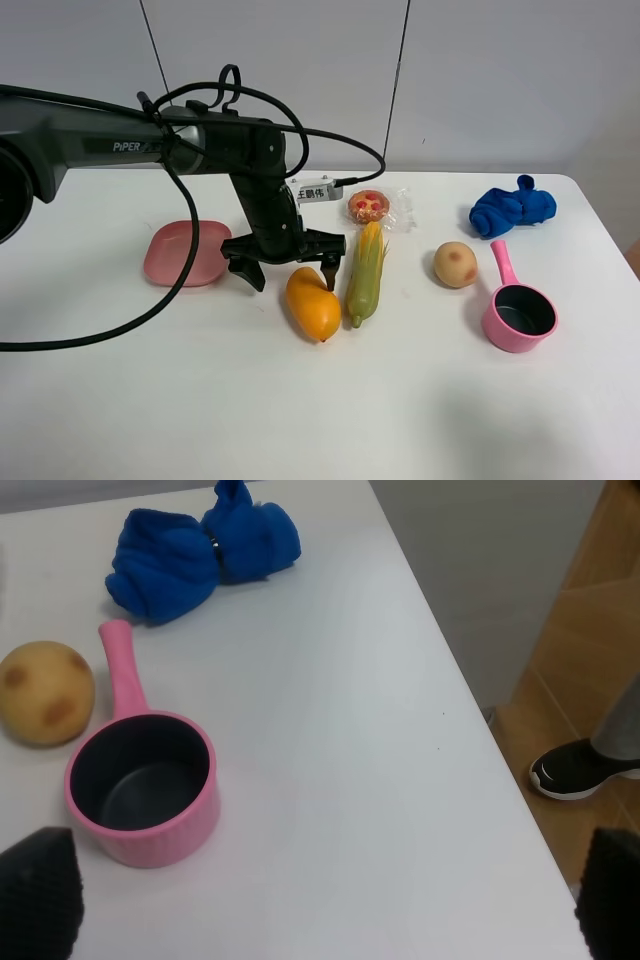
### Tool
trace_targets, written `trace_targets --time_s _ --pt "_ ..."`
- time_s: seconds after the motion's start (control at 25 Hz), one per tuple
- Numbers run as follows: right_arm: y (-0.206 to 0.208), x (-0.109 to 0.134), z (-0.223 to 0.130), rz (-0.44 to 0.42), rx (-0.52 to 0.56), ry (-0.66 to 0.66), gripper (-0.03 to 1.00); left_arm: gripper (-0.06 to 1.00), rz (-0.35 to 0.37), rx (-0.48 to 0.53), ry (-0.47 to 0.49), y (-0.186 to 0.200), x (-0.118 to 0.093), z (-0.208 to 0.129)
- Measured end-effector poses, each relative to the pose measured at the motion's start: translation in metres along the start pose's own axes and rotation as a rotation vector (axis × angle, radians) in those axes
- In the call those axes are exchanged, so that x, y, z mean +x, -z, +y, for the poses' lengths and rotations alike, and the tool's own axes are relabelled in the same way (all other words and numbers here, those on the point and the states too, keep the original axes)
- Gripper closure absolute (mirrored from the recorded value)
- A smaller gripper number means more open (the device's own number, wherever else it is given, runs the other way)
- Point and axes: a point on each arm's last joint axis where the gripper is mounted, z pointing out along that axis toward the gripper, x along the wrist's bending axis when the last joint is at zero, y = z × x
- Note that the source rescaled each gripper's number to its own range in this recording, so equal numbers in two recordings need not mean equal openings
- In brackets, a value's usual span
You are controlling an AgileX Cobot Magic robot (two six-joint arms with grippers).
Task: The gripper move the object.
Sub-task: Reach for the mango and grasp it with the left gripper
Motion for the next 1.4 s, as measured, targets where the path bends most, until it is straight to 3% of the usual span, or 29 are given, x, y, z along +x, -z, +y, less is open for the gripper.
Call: trace_targets --time_s 0.36,0.8,1.4 --pt "0.000 0.000 0.000 0.000 0.001 0.000 -0.03 -0.06 0.015 0.040 -0.026 -0.011 -0.012 0.007" --pt "0.000 0.000 0.000 -0.001 0.001 0.000 -0.03 -0.06 0.068 0.035 -0.050 -0.028 -0.005 0.011" --pt "0.000 0.000 0.000 -0.001 0.001 0.000 -0.03 -0.06 0.050 0.104 -0.026 -0.034 -0.010 0.004"
